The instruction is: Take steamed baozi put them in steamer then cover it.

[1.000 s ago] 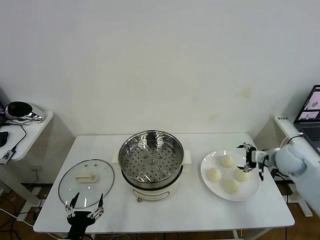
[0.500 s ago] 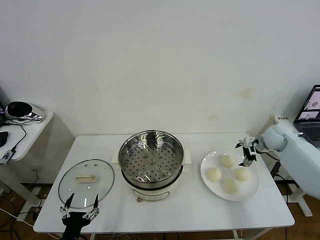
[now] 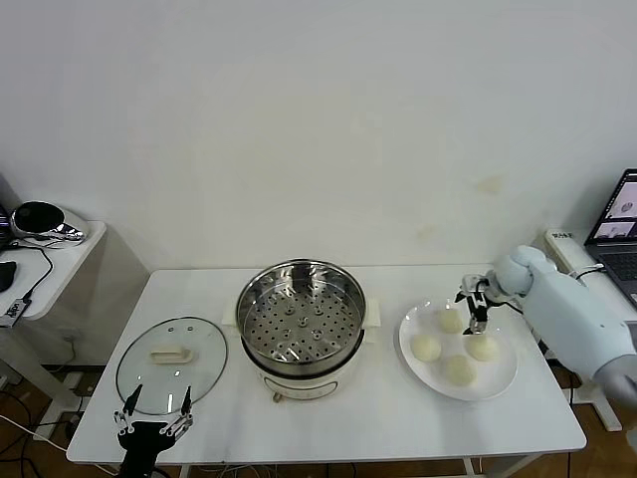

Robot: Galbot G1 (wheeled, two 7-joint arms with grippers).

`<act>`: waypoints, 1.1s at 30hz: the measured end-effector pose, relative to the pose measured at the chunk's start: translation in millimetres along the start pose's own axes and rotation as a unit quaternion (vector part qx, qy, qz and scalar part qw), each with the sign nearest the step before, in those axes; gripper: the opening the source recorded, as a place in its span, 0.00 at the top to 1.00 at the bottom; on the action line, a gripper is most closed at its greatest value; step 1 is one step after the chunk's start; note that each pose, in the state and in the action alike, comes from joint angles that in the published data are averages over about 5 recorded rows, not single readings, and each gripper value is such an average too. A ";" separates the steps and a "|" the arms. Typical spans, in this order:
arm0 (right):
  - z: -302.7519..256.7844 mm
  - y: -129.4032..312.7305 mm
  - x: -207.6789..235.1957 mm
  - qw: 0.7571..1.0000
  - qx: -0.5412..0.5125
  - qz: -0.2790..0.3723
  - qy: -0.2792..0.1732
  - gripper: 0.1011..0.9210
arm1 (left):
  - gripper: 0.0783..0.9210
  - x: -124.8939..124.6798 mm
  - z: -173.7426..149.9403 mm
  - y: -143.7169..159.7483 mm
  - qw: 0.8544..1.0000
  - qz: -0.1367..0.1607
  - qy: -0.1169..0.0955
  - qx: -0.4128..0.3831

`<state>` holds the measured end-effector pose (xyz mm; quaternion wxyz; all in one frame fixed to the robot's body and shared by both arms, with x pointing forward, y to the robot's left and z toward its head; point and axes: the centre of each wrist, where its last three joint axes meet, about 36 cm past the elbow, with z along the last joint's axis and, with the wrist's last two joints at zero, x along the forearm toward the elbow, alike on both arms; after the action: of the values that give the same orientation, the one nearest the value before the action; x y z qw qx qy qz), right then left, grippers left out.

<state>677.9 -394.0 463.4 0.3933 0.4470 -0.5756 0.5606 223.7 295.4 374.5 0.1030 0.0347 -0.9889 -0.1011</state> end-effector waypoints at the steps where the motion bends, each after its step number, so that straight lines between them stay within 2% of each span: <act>1: -1.2 -0.5 -1.8 1.000 0.000 -0.001 0.001 0.12 | 0.12 -0.2 -0.2 0.1 1.000 0.000 -0.001 0.000; 9: -8.5 -3.2 -12.0 1.000 0.005 -0.005 0.008 0.17 | 0.12 -0.5 -0.7 0.2 1.000 -0.001 -0.001 0.000; 21: -10.8 -3.3 -14.0 1.000 0.017 -0.006 0.018 0.34 | 0.12 1.5 -1.7 -0.9 1.000 -0.002 -0.002 0.003; 26: -10.6 -5.0 -6.5 1.000 0.021 -0.005 0.019 0.44 | 0.12 1.9 -2.1 -0.7 1.000 -0.002 -0.002 0.002; 33: -15.1 -12.3 21.8 0.999 0.031 0.009 0.008 0.45 | 0.12 0.5 -3.0 0.7 1.000 -0.001 -0.004 0.000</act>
<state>682.6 -380.2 488.8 0.3792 0.4490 -0.5587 0.5852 223.8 295.4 377.7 0.0985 0.0351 -0.9894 -0.1009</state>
